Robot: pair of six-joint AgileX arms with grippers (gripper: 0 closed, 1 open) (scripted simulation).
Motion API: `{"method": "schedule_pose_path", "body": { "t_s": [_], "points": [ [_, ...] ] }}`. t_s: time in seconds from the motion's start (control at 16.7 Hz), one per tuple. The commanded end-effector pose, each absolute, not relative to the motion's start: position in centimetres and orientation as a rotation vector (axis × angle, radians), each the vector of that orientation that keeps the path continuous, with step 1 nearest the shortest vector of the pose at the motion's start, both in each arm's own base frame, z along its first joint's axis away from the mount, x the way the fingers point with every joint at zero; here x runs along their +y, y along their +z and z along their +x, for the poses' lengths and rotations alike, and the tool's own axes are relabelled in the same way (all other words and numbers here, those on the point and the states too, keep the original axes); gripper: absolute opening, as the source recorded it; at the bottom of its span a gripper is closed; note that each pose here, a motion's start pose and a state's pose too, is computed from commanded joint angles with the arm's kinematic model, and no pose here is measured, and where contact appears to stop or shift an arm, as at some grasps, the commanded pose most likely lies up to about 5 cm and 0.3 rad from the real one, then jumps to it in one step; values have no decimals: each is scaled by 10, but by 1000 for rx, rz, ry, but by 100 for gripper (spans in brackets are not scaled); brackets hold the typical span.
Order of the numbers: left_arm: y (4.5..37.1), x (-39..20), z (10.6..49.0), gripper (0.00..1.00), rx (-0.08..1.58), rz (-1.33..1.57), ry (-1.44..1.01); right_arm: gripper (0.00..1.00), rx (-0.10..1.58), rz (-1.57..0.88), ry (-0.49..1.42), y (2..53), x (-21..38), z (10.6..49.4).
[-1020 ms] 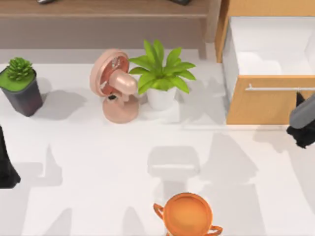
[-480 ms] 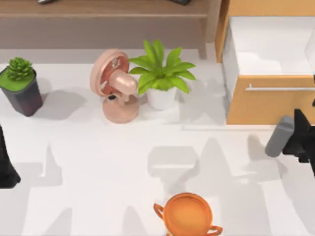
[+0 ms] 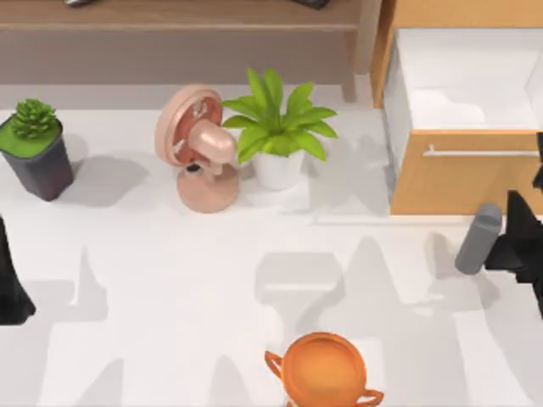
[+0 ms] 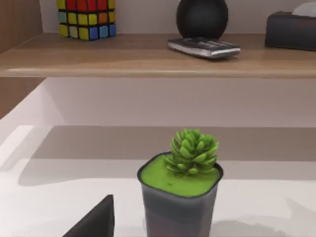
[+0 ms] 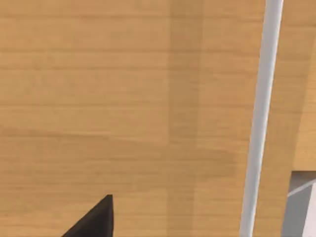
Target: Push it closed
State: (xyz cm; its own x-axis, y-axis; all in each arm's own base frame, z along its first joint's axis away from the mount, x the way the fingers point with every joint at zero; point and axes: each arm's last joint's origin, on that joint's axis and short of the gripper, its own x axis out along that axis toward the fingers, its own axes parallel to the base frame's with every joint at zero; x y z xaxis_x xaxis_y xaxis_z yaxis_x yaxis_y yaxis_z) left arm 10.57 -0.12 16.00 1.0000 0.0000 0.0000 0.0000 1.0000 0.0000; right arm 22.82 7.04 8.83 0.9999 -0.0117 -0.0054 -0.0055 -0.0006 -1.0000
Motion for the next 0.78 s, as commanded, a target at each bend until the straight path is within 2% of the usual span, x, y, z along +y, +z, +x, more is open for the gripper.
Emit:
{"method": "schedule_pose_path", "body": {
  "t_s": [0.36, 0.6, 0.78],
  "points": [
    [160, -1, 106, 100, 0, 0, 0, 100, 8, -1571, -8, 89, 71, 251],
    [160, -1, 106, 100, 0, 0, 0, 100, 8, -1571, -8, 89, 71, 253],
    [160, -1, 106, 100, 0, 0, 0, 77, 8, -1571, -8, 89, 71, 253]
  ]
}}
